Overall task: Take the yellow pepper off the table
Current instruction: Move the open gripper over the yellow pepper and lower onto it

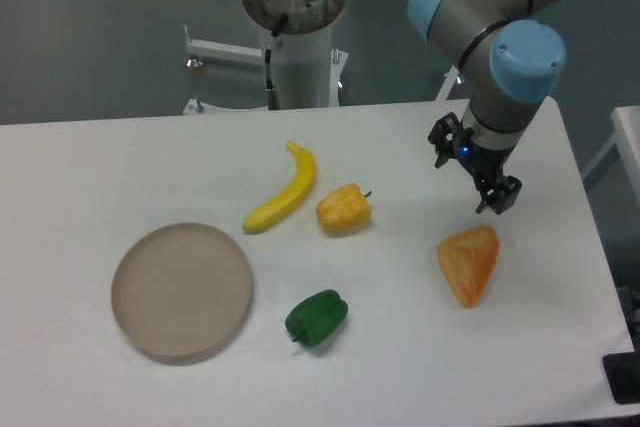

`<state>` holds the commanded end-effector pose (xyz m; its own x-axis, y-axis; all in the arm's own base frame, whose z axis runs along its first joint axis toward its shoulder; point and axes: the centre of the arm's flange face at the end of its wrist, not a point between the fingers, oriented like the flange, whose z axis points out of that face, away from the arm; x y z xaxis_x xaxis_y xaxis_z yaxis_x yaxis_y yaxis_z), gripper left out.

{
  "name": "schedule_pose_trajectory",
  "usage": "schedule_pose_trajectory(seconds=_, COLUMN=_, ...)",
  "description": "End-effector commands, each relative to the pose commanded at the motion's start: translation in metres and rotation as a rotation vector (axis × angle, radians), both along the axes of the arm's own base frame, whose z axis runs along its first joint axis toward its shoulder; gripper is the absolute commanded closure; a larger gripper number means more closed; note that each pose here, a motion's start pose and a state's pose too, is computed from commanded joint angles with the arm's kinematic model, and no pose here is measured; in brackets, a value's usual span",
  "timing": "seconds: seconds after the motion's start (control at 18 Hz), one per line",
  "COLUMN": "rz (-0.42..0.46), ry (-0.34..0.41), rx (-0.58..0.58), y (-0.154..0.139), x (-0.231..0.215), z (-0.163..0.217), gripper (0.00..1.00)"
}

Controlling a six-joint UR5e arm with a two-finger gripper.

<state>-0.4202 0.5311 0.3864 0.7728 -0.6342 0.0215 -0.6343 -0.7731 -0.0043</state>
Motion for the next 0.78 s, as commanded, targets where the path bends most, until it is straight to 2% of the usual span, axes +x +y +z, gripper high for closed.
schedule_pose_trajectory(seconds=0.33, rz=0.014, ry=-0.005, rx=0.005, y=0.003, x=0.004, z=0.001, gripper=0.0)
schedule_pose_trajectory(seconds=0.39, rz=0.03, ry=-0.036, rx=0.013, y=0.002, x=0.011, z=-0.002, gripper=0.0)
schedule_pose_trajectory(seconds=0.56, rz=0.087, ry=-0.098, rx=0.025, y=0.012, x=0.048, z=-0.017, gripper=0.0)
schedule_pose_trajectory(seconds=0.78, rz=0.039, ry=-0.132, rx=-0.013, y=0.009, x=0.097, z=-0.044, gripper=0.0)
